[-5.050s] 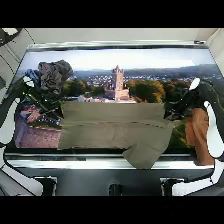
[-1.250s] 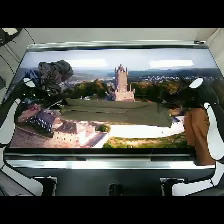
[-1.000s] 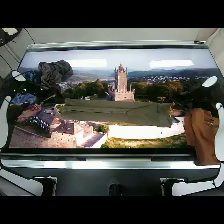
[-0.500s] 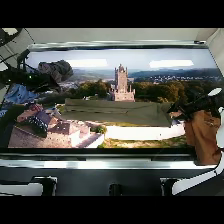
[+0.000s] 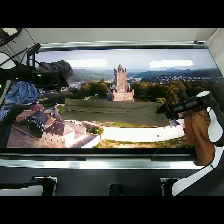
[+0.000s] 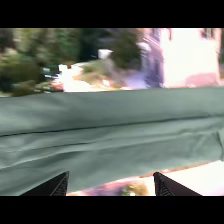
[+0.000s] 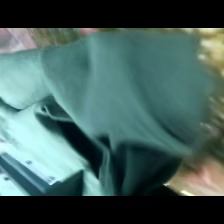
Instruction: Fold the shirts.
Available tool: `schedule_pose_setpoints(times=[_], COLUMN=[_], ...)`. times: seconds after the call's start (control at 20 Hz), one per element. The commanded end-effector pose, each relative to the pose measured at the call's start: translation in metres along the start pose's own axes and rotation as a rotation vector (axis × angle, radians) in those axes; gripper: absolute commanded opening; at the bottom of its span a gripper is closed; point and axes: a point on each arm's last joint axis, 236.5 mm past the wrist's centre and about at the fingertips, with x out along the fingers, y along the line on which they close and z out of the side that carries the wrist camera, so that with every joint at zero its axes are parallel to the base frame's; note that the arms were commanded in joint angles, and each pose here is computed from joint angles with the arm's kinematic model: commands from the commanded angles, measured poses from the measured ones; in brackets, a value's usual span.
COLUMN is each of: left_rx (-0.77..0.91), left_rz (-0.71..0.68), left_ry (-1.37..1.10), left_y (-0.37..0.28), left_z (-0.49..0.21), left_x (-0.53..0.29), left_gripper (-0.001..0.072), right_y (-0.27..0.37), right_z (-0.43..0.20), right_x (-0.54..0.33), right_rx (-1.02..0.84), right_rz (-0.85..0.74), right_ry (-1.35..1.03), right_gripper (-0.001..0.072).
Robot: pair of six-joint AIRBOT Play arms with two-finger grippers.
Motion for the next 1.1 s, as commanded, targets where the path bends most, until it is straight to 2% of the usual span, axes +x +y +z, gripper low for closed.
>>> schedule_pose_setpoints(times=[0.0,0.05,0.15,0.2,0.25,0.3,0.45,0.6,0.65,0.9,1.05], left_rx=[0.062,0.078,0.105,0.12,0.135,0.147,0.129,0.011,-0.026,-0.023,-0.081], left_rz=[-0.028,-0.036,-0.052,-0.062,-0.072,-0.086,-0.201,-0.362,-0.409,-0.474,-0.55], left_ry=[0.026,0.032,0.04,0.052,0.072,0.092,0.16,0.216,0.239,0.305,0.356], left_y=[-0.031,-0.04,-0.057,-0.067,-0.077,-0.088,-0.14,-0.196,-0.211,-0.248,-0.281], left_z=[-0.008,-0.011,-0.017,-0.024,-0.034,-0.046,-0.083,-0.106,-0.111,-0.133,-0.154], left_x=[0.01,0.015,0.032,0.046,0.064,0.083,0.142,0.19,0.199,0.236,0.248], left_gripper=[0.061,0.0609,0.0598,0.0489,0.0203,0.0095,0.0094,0.009,0.0051,0.0034,0.0033], right_y=[0.028,0.033,0.044,0.054,0.069,0.084,0.132,0.151,0.156,0.176,0.182], right_z=[-0.013,-0.015,-0.011,-0.011,-0.014,-0.019,-0.052,-0.092,-0.108,-0.165,-0.195], right_x=[0.014,0.011,-0.007,-0.022,-0.037,-0.051,-0.084,-0.106,-0.114,-0.153,-0.165], right_rx=[-0.088,-0.123,-0.209,-0.253,-0.276,-0.279,-0.327,-0.361,-0.367,-0.358,-0.336], right_rz=[-0.027,-0.066,-0.164,-0.211,-0.235,-0.241,-0.253,-0.328,-0.343,-0.354,-0.349], right_ry=[0.047,0.036,-0.036,-0.084,-0.132,-0.174,-0.25,-0.267,-0.267,-0.339,-0.355], right_gripper=[0.0123,0.0055,0.0041,0.0041,0.004,0.004,0.0039,0.0039,0.004,0.004,0.004])
